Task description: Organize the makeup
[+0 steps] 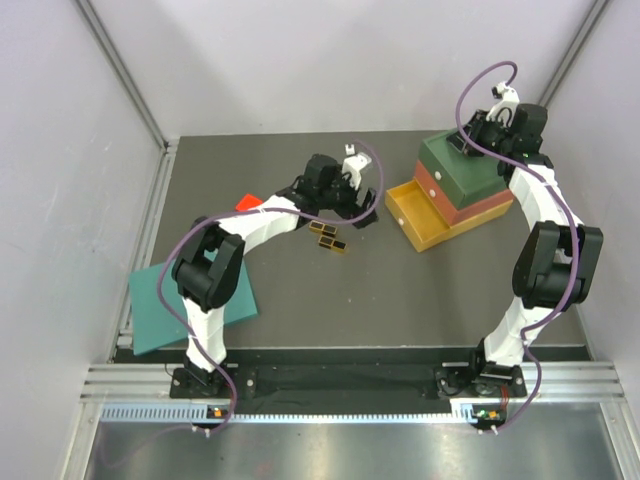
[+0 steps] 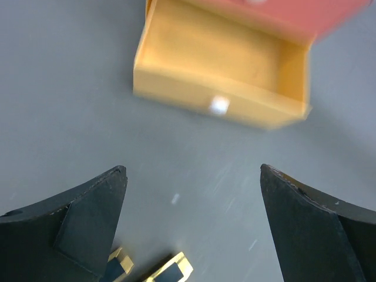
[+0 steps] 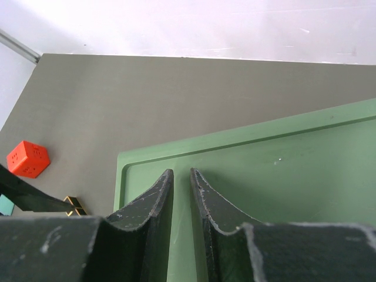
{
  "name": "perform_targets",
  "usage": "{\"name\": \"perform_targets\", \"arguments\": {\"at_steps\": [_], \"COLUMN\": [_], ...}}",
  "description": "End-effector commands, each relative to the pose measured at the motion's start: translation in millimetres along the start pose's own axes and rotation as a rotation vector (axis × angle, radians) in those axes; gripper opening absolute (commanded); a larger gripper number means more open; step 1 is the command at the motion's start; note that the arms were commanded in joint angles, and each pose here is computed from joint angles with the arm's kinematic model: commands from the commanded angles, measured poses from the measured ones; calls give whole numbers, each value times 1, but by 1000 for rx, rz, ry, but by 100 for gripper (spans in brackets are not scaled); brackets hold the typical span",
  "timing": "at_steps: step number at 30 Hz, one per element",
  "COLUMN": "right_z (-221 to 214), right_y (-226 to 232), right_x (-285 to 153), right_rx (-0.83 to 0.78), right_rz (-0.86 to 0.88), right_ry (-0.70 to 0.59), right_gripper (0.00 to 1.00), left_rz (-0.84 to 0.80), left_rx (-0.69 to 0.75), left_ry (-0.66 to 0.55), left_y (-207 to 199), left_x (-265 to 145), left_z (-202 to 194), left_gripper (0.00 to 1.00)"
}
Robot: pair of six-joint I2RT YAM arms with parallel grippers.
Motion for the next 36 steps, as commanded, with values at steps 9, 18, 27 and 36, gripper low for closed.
{"name": "perform_targets", "arguments": {"at_steps": [9, 18, 27, 36], "right_z": [-161, -161, -162, -161], "right_y": [-16, -17, -17, -17], "right_x": [-15, -15, -15, -15], "right_rx": [350, 349, 353, 349], "right_rz": [-110, -111, -111, -112], "right_ry": [532, 533, 537, 536], "right_gripper": [20, 20, 20, 20], "left_rz": [-60, -97, -159, -200], "left_rx": [557, 704, 733, 709], "left_ry": [525, 624, 594, 609], "left_y": [22, 34, 31, 33], "left_x": [-63, -71, -59, -43], "left_z": [-77, -94, -94, -108], "left_gripper": [99, 99, 87, 85]}}
Point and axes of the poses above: each gripper's point midway between its finger pads, its own x axis out along the fingers, its own y axis along the line the jaws close on, z = x × y, the point moved 4 cm from there along -x, back along the fingers, and after that the axes turned 6 degrees about -x, right-handed, at the moved point
